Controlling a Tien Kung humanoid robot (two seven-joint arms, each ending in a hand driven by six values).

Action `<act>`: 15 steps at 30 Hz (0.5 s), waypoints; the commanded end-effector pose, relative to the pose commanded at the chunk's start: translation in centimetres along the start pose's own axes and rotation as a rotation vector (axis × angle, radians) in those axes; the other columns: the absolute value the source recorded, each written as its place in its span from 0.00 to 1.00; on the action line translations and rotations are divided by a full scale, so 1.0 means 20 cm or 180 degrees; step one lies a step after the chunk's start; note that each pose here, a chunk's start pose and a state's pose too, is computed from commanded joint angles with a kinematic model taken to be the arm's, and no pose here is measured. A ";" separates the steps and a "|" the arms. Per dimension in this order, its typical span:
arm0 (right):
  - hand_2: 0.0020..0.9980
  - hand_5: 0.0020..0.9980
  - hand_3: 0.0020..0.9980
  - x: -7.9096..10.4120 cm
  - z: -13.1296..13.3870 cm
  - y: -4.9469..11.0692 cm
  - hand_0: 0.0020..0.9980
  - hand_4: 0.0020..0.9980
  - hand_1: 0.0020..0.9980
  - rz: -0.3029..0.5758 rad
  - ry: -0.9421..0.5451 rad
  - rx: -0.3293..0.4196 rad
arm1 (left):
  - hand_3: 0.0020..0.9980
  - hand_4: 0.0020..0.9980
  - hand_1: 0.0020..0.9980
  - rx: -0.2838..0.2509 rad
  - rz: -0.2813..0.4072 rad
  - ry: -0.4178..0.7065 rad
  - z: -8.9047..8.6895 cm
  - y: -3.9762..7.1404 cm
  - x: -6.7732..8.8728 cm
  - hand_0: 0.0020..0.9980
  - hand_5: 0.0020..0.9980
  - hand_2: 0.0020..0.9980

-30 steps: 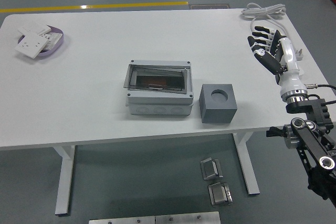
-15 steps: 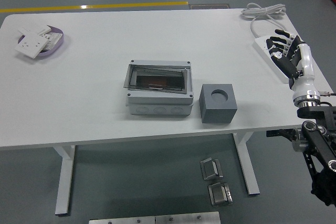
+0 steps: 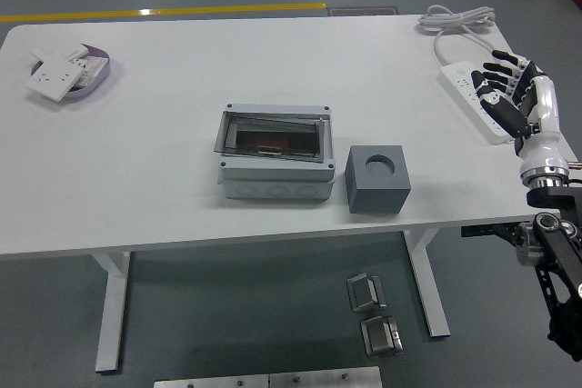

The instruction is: Pick up the cylinder from the cube,place it in the box,flap close box

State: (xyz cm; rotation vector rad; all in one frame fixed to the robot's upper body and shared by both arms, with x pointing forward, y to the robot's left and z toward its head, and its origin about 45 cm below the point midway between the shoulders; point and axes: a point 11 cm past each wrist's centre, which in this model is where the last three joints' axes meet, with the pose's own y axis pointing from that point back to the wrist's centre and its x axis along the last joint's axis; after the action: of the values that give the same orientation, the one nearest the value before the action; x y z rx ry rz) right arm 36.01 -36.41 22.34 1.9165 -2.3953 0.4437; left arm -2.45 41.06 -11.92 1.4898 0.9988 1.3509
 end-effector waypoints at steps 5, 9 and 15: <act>0.64 0.30 0.69 0.02 -0.02 0.00 0.69 0.81 0.66 0.0040 0.0019 0.0039 | 0.60 0.65 0.62 -0.0031 0.0013 -0.0003 0.02 0.00 0.02 0.59 0.29 0.57; 0.64 0.26 0.69 0.05 -0.02 0.01 0.69 0.81 0.66 0.0094 0.0026 0.0047 | 0.60 0.65 0.62 -0.0077 0.0030 0.0000 0.04 0.00 0.04 0.59 0.29 0.57; 0.64 0.26 0.69 0.08 -0.05 -0.01 0.69 0.80 0.66 0.0141 0.0055 0.0080 | 0.60 0.65 0.62 -0.0091 0.0045 0.0008 0.06 0.00 0.05 0.59 0.28 0.57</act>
State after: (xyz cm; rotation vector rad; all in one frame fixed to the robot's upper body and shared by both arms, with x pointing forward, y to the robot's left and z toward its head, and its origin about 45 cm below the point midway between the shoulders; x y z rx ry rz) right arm 35.65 -37.73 23.63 1.8647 -2.4372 0.4931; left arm -1.20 41.90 -11.64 1.4767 0.9684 1.3718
